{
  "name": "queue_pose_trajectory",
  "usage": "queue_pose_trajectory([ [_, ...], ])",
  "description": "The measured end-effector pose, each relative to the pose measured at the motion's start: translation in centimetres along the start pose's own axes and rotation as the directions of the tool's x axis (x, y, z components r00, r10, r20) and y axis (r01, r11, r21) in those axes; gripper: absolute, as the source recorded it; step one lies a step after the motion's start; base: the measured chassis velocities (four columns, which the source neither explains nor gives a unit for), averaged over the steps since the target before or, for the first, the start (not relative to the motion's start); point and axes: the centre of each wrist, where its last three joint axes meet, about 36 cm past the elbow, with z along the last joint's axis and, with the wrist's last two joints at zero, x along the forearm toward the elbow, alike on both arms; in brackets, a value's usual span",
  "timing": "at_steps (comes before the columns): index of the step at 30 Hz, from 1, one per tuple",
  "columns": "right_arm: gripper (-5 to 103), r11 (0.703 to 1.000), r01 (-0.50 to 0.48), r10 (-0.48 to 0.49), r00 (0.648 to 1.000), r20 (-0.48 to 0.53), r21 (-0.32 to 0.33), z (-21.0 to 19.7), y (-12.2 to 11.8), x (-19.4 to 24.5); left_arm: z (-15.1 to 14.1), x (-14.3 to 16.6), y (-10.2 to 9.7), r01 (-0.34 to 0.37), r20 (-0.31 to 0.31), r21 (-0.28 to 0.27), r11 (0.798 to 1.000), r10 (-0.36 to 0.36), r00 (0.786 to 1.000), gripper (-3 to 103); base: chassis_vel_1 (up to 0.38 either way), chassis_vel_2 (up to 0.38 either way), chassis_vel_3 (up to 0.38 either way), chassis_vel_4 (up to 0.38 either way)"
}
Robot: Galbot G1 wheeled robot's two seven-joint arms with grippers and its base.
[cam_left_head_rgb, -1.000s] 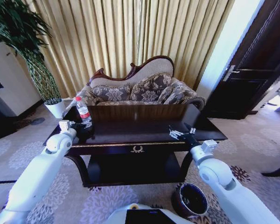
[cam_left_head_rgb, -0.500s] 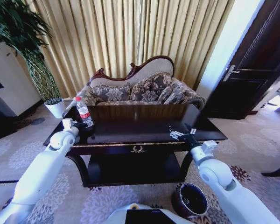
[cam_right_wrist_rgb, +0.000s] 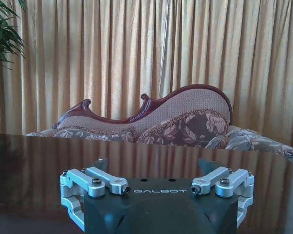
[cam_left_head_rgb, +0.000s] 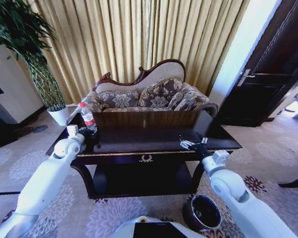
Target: Move to the front of the table and place the trash on the table into the trash bin.
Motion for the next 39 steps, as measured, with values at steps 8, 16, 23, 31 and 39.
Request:
queue_pose_trajectory([
  [8, 100, 1.000, 0.004, -0.004, 1.000, 0.017, -0.008, -1.0, -0.2, 0.2, -0.6, 1.1, 0.0, 0.000, 0.024, -0.033, 0.999, 0.001, 1.000, 32, 0.000, 0.000, 0.000, 0.000],
  [16, 100, 0.999, -0.002, 0.005, 0.997, 0.077, -0.038, -3.7, -0.3, 0.9, -1.9, 4.4, -0.6, 0.010, 0.159, -0.213, 0.977, 0.024, 0.987, 32, 0.000, 0.000, 0.000, 0.000],
  [23, 100, 0.994, 0.064, -0.054, 0.993, 0.107, -0.089, -5.7, 0.6, 1.7, -2.3, 5.4, -0.5, 0.016, 0.263, -0.356, 0.934, 0.084, 0.961, 32, 0.000, 0.000, 0.000, 0.000],
  [31, 100, 0.975, 0.202, -0.189, 0.972, 0.137, -0.091, -8.3, 1.7, 1.9, -2.8, 4.8, -1.9, -0.052, 0.165, -0.559, 0.827, 0.173, 0.971, 32, 0.000, 0.000, 0.000, 0.000],
  [39, 100, 0.953, 0.280, -0.259, 0.951, 0.169, -0.115, -10.0, 2.3, 2.5, -3.4, 3.3, -2.6, -0.087, 0.210, -0.665, 0.742, 0.298, 0.931, 32, 0.000, 0.000, 0.000, 0.000],
])
